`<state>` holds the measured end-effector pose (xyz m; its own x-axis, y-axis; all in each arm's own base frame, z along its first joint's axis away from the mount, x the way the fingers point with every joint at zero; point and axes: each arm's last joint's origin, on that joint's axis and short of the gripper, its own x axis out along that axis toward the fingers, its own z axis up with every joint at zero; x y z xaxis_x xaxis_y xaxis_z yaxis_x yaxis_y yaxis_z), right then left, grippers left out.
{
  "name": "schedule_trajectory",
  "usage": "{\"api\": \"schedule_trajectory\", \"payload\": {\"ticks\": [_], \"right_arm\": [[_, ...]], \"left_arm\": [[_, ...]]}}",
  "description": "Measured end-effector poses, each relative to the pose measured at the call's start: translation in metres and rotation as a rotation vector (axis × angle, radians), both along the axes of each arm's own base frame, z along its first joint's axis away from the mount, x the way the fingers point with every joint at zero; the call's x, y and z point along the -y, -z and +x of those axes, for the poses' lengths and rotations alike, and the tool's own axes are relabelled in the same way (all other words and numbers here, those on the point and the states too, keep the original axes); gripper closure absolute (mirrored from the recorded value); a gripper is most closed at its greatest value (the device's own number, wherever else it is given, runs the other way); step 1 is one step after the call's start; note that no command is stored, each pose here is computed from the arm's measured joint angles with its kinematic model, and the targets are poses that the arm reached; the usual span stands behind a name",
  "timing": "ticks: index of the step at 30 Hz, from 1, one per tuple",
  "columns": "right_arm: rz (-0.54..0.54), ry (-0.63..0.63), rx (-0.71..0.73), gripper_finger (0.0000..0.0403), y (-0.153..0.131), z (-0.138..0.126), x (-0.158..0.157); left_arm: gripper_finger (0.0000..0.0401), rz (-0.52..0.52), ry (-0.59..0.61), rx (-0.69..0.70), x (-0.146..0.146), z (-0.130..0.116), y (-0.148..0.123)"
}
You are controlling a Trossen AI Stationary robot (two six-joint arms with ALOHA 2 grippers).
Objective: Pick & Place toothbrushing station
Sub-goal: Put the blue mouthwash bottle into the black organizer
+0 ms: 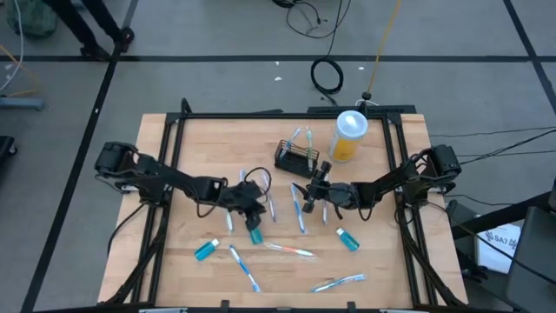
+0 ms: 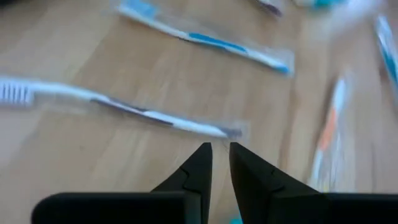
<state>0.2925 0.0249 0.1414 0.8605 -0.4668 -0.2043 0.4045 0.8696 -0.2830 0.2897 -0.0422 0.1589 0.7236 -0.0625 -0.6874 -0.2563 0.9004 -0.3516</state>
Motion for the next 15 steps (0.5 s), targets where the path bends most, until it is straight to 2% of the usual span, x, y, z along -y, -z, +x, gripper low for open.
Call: {"api": "schedule_trajectory", "payload": {"ticks": [2,5,9,13,15], "right_arm": [[-0.001,0.000,-0.003,0.0220,0.000,0.000,0.000],[-0.001,0.000,-0.006,0.0220,0.001,0.000,0.000],[-0.005,0.003,-0.008,0.0220,0.001,0.000,0.001],[-0.002,0.011,-0.007,0.0220,0.000,0.000,0.003],[0.001,0.012,-0.007,0.0220,0.001,0.000,0.003]], "left_arm": [[0.0334,0.080,0.121,0.002,-0.001,-0.005,-0.007],[0.0308,0.192,0.240,0.037,-0.001,-0.011,-0.019],[0.0270,0.360,0.449,0.013,0.001,-0.017,-0.019],[0.0240,0.394,0.653,-0.005,0.006,-0.017,-0.008],[0.0229,0.422,0.706,-0.020,0.006,-0.016,-0.002]]}}
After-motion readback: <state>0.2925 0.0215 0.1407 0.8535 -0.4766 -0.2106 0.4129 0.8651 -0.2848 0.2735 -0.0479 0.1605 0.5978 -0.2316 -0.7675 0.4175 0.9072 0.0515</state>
